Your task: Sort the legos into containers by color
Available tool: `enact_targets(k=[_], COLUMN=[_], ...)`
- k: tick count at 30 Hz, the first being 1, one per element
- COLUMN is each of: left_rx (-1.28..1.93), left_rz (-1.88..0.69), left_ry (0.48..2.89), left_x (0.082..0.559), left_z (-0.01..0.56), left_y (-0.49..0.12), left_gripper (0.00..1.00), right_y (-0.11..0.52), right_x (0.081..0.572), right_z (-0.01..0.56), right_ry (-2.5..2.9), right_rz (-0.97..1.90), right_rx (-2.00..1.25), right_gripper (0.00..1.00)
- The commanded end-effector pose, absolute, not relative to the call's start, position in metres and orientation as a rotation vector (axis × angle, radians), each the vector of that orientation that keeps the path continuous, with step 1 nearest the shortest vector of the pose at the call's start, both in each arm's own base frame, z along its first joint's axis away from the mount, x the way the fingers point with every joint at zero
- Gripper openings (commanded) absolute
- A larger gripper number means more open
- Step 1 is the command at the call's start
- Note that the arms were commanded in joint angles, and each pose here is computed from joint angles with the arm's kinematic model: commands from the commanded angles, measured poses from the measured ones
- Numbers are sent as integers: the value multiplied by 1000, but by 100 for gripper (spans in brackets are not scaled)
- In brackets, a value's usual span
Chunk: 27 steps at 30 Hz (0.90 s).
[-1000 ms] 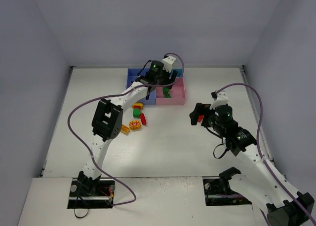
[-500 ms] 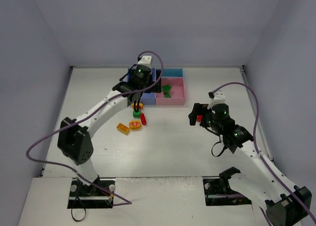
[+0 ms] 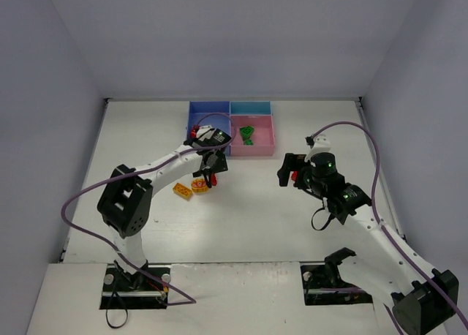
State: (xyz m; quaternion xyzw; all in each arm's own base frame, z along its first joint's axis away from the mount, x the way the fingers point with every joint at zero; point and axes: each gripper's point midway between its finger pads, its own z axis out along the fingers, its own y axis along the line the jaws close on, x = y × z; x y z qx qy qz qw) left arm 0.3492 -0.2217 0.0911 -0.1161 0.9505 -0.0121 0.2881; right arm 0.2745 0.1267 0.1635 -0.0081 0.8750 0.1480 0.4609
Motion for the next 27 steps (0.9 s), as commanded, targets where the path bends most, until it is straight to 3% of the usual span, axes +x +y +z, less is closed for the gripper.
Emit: enact_targets(k=[1,10,15,18,20,27], left_rx=[-384,-366,-343,-316,-299,-201], left_rz=[-33,55,47,22,0,-83], left_ry=[2490,2539,2534,2499,2479,2269], left_x=[357,364,366,369,370,401], left_z=[102,65,69,87,102,207], left_y=[-222,-224,-228,-230,-231,-232], left_gripper=[61,50,24,10,5,3], right_y=[132,135,135,134,134,133], right_x=[285,275,273,274,274,276], right_z=[185,186,184,183,184,185], right_ry=[2073,2059,2060,2062,2061,2061], right_rz=[417,469,471,465,460,447], right_rx=[15,10,10,9,8,3], right_gripper=[93,93,93,93,93,93])
